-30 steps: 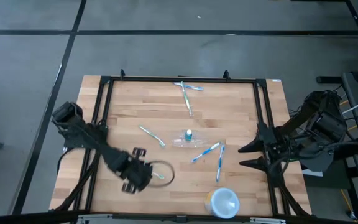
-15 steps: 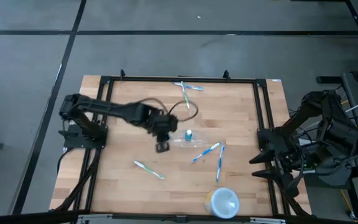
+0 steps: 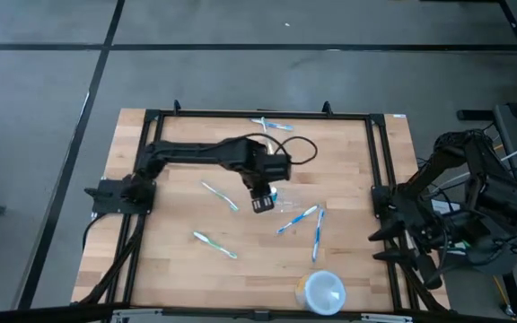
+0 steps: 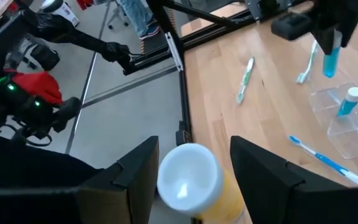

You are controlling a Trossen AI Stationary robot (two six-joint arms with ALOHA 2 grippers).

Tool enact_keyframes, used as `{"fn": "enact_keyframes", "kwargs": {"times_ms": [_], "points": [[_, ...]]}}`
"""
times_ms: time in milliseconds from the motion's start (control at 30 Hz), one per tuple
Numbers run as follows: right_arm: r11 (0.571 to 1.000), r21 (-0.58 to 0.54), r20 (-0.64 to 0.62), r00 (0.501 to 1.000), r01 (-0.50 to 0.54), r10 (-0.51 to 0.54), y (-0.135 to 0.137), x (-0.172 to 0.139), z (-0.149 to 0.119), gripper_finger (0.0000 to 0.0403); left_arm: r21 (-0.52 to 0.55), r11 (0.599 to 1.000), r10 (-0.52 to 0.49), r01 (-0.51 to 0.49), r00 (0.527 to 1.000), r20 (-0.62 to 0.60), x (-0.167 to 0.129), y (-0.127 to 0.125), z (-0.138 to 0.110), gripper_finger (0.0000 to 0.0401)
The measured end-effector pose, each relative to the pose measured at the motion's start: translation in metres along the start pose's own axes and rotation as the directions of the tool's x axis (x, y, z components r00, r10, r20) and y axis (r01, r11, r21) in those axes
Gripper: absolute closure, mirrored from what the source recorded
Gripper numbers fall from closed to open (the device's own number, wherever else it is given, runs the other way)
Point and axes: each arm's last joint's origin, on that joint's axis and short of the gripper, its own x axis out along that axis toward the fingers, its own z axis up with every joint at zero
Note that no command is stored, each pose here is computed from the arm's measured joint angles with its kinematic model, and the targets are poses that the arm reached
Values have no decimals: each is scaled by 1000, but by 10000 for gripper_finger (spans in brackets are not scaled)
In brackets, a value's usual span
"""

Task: Pick & Place toothbrushing station
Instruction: Put the blue mouthwash into the transparent organizer

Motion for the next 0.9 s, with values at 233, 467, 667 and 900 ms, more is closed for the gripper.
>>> {"fn": "enact_keyframes", "kwargs": {"times_ms": [233, 467, 667, 900], "points": [[1000, -13, -5, 1000, -15, 15, 2, -3, -4, 202, 9, 999, 52, -52, 999, -8, 26, -19, 6, 308], [999, -24, -14, 999, -29, 29, 4, -6, -6, 201, -26, 999, 40, -39, 998, 40, 33, -21, 14, 308], [998, -43, -13, 999, -36, 36, 5, -6, -7, 201, -47, 998, 41, -39, 998, 49, 33, -16, 16, 308], [998, -52, -13, 999, -37, 36, 5, -6, -7, 201, -40, 999, 29, -28, 999, 17, 47, -17, 19, 308]]}}
